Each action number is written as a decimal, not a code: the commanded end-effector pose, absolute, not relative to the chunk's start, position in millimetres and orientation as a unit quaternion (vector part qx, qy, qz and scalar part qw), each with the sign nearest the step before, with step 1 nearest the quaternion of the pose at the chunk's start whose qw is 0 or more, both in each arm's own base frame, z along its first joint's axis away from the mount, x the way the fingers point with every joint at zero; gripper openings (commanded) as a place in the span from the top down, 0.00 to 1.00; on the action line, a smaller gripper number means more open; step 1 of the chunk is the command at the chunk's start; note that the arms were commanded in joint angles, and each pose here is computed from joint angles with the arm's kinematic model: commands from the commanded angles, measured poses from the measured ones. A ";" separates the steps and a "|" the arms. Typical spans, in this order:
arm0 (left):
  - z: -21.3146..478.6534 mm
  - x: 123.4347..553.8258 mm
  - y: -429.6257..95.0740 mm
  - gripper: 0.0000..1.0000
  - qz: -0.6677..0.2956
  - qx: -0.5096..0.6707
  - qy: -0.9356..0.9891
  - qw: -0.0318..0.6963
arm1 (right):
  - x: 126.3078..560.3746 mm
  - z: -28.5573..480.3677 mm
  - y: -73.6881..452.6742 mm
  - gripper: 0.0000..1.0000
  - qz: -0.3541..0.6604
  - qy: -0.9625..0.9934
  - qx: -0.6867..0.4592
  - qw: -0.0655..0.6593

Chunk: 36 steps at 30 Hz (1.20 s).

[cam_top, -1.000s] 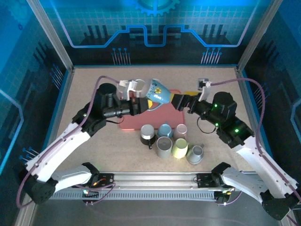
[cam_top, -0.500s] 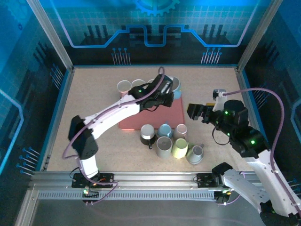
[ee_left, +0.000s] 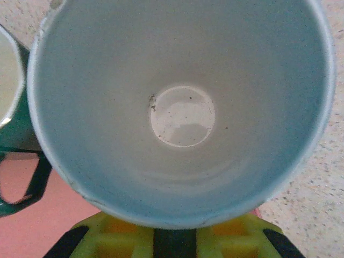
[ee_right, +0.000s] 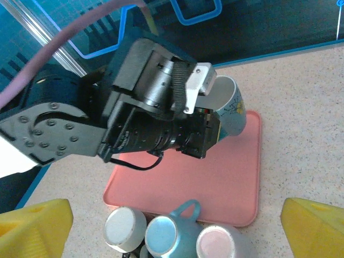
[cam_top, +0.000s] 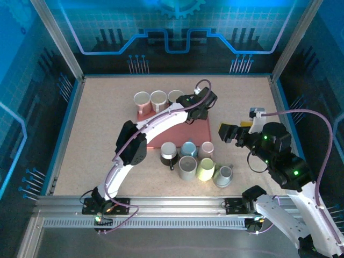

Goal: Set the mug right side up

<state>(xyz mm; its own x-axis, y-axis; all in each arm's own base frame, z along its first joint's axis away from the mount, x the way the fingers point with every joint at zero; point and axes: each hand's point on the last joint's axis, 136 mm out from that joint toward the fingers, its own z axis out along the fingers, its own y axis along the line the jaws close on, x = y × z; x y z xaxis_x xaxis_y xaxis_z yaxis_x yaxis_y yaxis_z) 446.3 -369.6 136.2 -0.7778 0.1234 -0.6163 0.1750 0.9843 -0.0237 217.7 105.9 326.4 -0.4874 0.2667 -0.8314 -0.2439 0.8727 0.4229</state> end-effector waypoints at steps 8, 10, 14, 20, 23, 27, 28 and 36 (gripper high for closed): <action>122.7 479.3 -365.7 0.87 -0.036 0.027 0.942 0.334 | 214.4 316.8 107.5 0.00 0.257 0.828 -0.002 0.499; 114.7 483.8 -358.6 0.87 -0.029 0.015 0.944 0.329 | 213.8 316.8 107.7 0.00 0.256 0.828 -0.006 0.499; 105.4 491.7 -350.5 0.87 -0.019 0.010 0.945 0.325 | 213.4 314.9 106.4 0.00 0.252 0.830 -0.006 0.498; 99.2 498.6 -351.6 0.64 -0.009 0.030 0.944 0.329 | 213.2 313.4 106.8 0.00 0.251 0.833 -0.005 0.492; 96.7 499.9 -351.7 0.55 -0.005 0.039 0.944 0.328 | 213.4 317.4 107.3 0.00 0.253 0.831 -0.006 0.495; 97.8 495.4 -348.8 0.49 -0.003 0.039 0.946 0.323 | 213.2 329.3 109.7 0.00 0.258 0.827 -0.014 0.500; 100.0 493.2 -349.1 0.49 -0.007 0.038 0.946 0.323 | 213.1 332.3 109.9 0.00 0.258 0.825 -0.017 0.502; 157.8 462.9 -356.6 0.46 -0.080 0.040 0.931 0.355 | 208.9 346.3 116.9 0.00 0.262 0.820 -0.055 0.506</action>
